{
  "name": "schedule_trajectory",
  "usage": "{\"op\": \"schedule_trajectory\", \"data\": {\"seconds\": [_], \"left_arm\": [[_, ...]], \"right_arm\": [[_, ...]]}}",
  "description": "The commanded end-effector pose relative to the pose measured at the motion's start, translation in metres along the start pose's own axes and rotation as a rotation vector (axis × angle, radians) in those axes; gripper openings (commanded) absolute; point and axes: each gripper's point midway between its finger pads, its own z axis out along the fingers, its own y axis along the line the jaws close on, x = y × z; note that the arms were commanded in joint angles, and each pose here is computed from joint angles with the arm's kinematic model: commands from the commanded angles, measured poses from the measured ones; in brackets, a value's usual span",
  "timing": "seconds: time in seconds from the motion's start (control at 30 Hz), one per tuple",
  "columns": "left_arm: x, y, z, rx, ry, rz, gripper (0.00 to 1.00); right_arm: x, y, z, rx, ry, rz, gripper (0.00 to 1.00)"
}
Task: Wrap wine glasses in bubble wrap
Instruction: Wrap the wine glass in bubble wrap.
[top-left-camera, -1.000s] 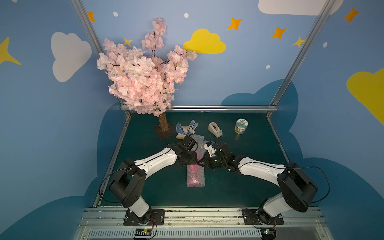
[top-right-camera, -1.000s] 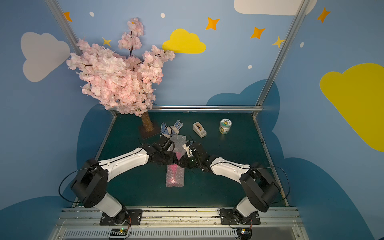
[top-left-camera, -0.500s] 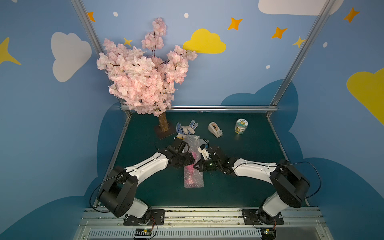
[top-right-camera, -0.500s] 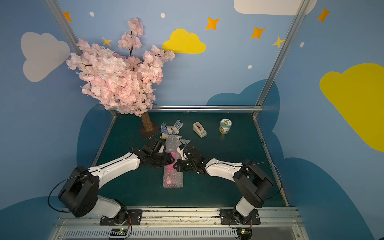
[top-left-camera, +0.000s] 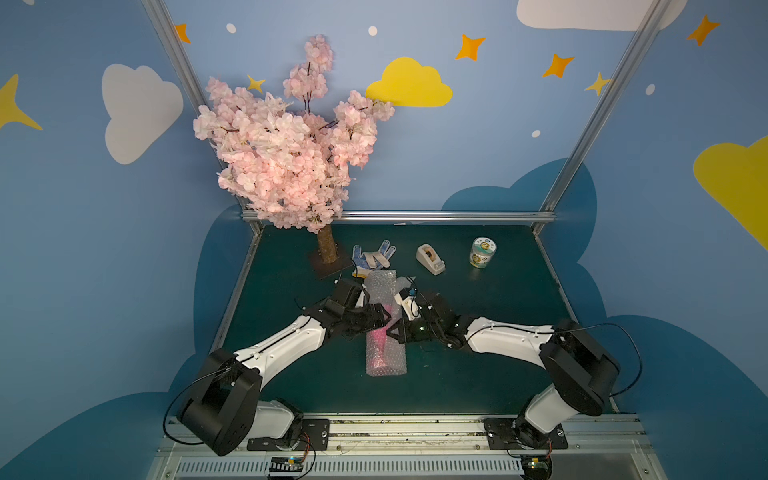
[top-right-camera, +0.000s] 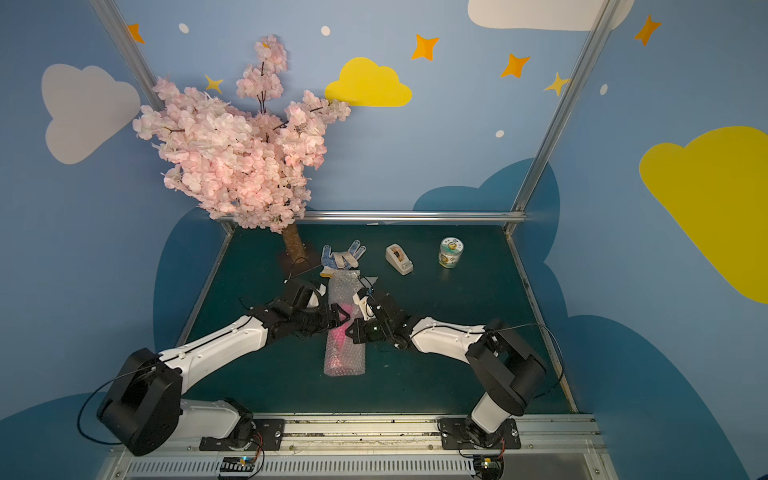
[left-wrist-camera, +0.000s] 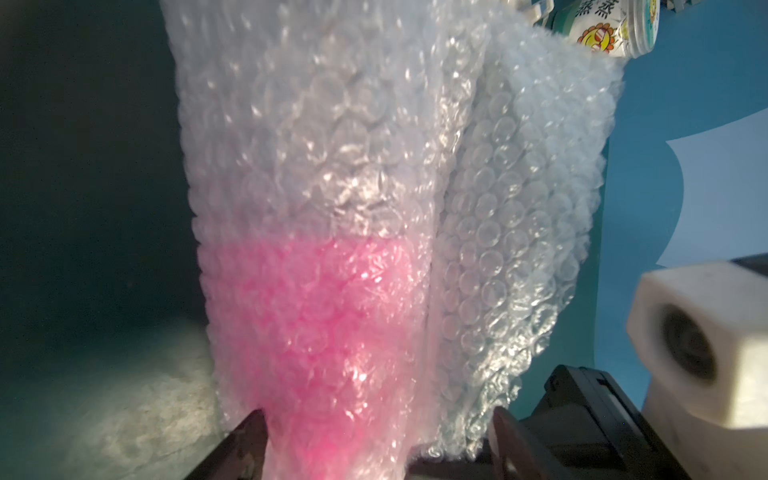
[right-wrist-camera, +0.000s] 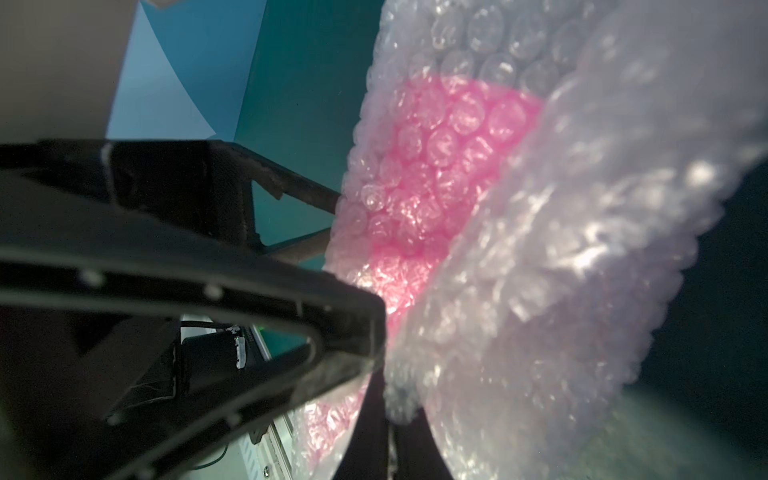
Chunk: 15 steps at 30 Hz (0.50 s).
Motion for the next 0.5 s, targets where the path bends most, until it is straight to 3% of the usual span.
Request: {"op": "schedule_trajectory", "data": {"seconds": [0.0,0.2,0.47], "left_arm": [[-0.004,-0.017,-0.002,0.08,-0.004,0.04,0.85],[-0.007,-0.02,-0.003,0.081,-0.008,0.063,0.87],[0.0,-0.005,0.007,-0.034,0.037,0.073,0.81]], "right_arm": [[-0.002,0.007,0.006,-0.025,0.008,-0.027,0.07],[-0.001,0.01,0.009,-0.035,0.018,-0.029,0.07],[-0.009,0.032,0.003,-0.073,0.003,-0.073,0.07]]}}
